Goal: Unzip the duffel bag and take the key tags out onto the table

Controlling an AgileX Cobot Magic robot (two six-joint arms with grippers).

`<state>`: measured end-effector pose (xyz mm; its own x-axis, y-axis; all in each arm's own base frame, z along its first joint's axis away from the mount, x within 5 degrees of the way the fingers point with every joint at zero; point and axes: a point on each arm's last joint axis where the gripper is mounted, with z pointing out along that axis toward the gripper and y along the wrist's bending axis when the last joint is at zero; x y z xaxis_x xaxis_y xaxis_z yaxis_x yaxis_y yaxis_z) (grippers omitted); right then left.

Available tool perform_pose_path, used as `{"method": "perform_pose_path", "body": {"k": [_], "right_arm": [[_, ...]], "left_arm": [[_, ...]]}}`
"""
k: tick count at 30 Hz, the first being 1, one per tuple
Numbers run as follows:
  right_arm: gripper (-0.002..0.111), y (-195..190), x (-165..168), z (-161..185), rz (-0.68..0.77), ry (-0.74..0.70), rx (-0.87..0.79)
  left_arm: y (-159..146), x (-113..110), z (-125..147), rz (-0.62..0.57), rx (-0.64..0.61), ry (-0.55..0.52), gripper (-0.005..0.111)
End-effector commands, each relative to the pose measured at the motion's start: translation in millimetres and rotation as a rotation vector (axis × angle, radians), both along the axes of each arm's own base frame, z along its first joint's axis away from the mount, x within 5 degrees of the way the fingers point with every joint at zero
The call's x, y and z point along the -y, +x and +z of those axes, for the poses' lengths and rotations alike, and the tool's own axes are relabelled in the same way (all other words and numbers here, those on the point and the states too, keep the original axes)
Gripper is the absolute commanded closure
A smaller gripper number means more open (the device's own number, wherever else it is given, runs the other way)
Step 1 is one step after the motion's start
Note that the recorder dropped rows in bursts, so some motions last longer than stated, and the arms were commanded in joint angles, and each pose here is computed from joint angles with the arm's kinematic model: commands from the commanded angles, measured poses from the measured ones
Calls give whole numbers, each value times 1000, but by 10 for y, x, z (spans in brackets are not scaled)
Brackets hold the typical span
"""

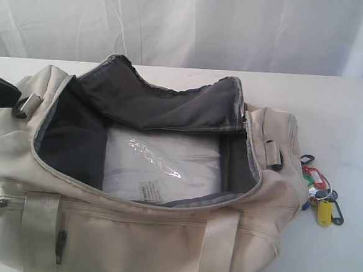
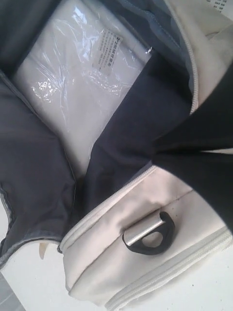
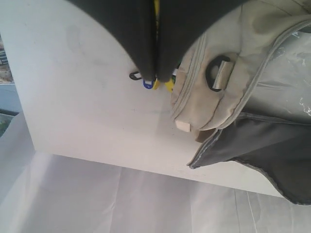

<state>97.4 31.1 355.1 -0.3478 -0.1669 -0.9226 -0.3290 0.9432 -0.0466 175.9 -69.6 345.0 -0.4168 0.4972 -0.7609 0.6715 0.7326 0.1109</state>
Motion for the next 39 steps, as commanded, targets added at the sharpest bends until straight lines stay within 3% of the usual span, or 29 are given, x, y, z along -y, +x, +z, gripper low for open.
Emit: {"method": "perform_pose_path", "body": {"k": [1,8,12,16,21,22,23,24,27,35,39], "right_arm": [[108,-10,14,0,-5,-15,12],[108,-10,14,-2,-4,-16,10],[108,-10,14,-2,-4,-16,10],[108,-10,14,-2,-4,-16,10],[108,-10,14,-2,-4,-16,10],[108,-10,14,-2,-4,-16,10],[108,-10,14,-2,-4,-16,10],[108,-18,16,-4,-4,-17,7],[108,-16,15,-3,-4,-17,8],[108,-17,16,-4,-4,-17,6],[108,-17,16,-4,-4,-17,6]], "left_arm": [[-19,0,-7,-2,-5,-7,107],[-10,-7,-3,3,8,0,107],[-187,-110,-198,93,141,-31,107],[-475,-334,-879,274,327,-44,107],[-866,-457,-1775,303,195,24,107],[-928,-470,-1859,303,193,25,107],[-1005,-440,-1926,256,97,31,107],[-1079,-417,-1970,217,28,34,107],[-1139,-438,-1955,172,86,91,107],[-1199,-550,-1764,357,383,51,107],[-1227,-577,-1727,410,453,50,107]]}}
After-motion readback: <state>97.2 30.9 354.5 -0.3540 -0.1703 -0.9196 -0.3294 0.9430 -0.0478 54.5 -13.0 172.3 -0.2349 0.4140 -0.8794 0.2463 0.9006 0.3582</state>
